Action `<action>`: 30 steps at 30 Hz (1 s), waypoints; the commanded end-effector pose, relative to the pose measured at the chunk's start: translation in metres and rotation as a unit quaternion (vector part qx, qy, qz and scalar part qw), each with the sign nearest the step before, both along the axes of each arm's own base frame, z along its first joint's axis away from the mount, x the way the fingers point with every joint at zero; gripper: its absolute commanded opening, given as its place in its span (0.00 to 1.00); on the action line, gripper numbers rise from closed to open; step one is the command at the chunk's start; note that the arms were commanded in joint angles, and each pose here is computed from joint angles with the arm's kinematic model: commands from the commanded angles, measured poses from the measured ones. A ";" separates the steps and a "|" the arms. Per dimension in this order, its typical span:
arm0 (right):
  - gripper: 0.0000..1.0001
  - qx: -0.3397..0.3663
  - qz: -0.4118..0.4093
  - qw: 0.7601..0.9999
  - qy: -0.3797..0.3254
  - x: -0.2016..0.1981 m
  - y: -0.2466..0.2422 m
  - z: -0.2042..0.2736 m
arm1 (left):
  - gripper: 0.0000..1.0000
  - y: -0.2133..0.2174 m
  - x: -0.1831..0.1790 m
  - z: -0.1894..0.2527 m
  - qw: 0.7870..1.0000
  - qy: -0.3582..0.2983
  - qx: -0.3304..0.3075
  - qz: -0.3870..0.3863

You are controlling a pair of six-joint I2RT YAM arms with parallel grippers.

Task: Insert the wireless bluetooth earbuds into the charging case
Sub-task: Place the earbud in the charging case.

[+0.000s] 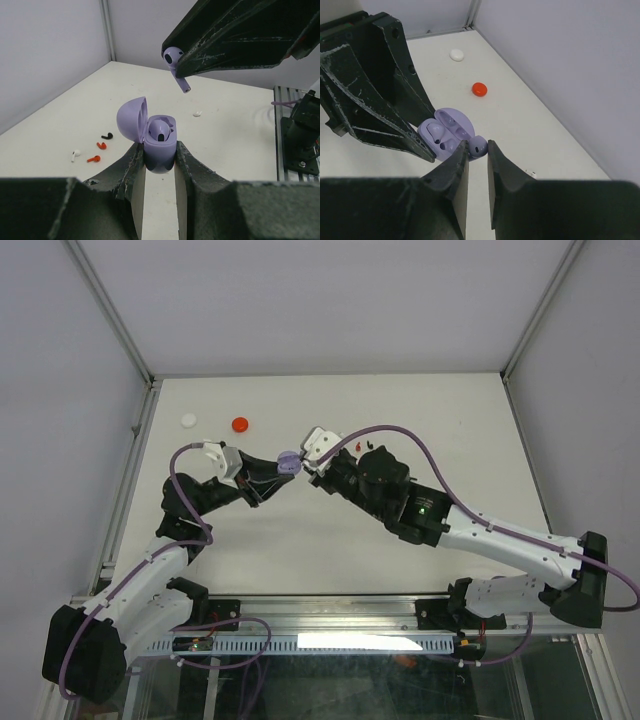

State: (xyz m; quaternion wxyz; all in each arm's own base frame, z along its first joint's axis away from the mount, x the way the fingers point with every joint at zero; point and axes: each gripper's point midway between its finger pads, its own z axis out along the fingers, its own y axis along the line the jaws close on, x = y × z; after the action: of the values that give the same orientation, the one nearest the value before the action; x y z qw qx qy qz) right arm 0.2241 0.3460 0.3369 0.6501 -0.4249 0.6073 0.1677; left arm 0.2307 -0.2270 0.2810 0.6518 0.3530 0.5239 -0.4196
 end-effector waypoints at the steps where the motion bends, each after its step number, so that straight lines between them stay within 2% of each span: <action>1: 0.15 0.045 0.012 0.998 -0.044 -0.003 0.009 0.032 | 0.00 -0.001 -0.007 0.030 0.999 -0.047 -0.018 -0.019; 13: 0.15 0.024 0.023 0.998 -0.050 -0.007 0.026 0.018 | 0.00 -0.002 -0.011 0.032 0.998 -0.044 -0.024 -0.029; 30: 0.15 0.010 -0.008 0.998 -0.068 -0.002 0.021 0.010 | 0.00 -0.003 -0.012 0.034 0.998 -0.030 -0.035 -0.035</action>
State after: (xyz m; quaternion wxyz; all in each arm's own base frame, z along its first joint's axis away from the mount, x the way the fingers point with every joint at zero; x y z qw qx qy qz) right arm 0.2208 0.3671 0.3259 0.6655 -0.4499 0.5793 0.1381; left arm 0.2216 -0.2312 0.2884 0.6401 0.3514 0.5128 -0.4515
